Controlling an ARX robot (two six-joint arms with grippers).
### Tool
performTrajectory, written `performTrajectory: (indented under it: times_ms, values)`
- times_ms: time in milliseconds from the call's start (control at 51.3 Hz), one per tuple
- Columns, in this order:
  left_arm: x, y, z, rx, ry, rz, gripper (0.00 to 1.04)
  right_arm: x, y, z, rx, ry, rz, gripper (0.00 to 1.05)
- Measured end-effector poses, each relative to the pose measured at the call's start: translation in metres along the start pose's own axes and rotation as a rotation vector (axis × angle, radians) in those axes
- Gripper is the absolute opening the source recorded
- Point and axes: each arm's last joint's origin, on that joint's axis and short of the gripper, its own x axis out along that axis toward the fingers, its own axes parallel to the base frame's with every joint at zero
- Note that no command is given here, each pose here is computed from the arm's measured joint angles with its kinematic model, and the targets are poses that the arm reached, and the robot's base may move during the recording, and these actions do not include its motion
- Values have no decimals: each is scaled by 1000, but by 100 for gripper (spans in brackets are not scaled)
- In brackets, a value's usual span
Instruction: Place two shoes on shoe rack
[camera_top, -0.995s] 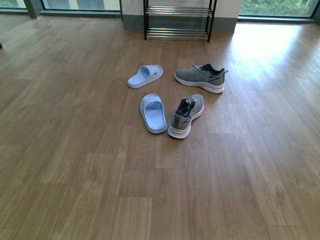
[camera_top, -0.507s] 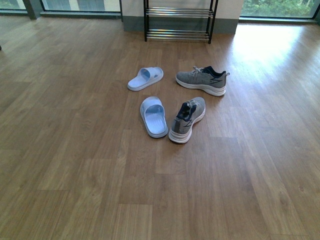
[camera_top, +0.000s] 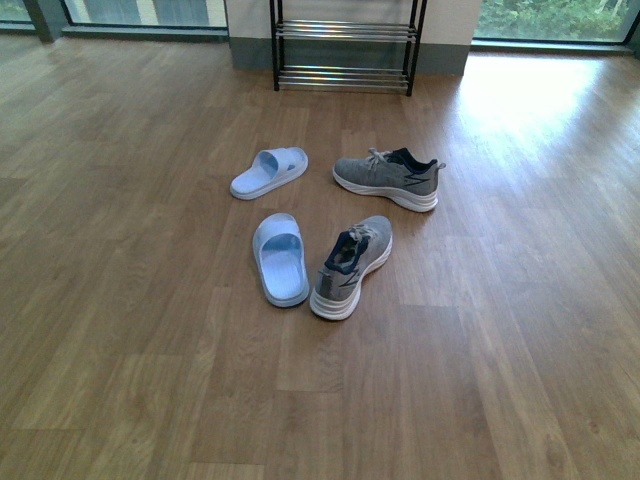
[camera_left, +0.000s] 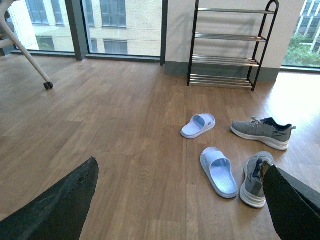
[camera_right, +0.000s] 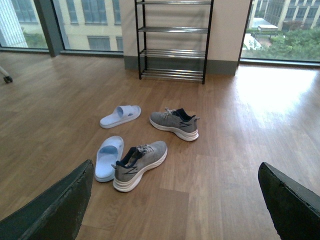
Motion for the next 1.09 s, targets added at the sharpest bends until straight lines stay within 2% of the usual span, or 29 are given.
performTrajectory:
  times_ms: [1092]
  values:
    - [0,0,0,0,0,-2,95,0,0,0,0,0,-3,95]
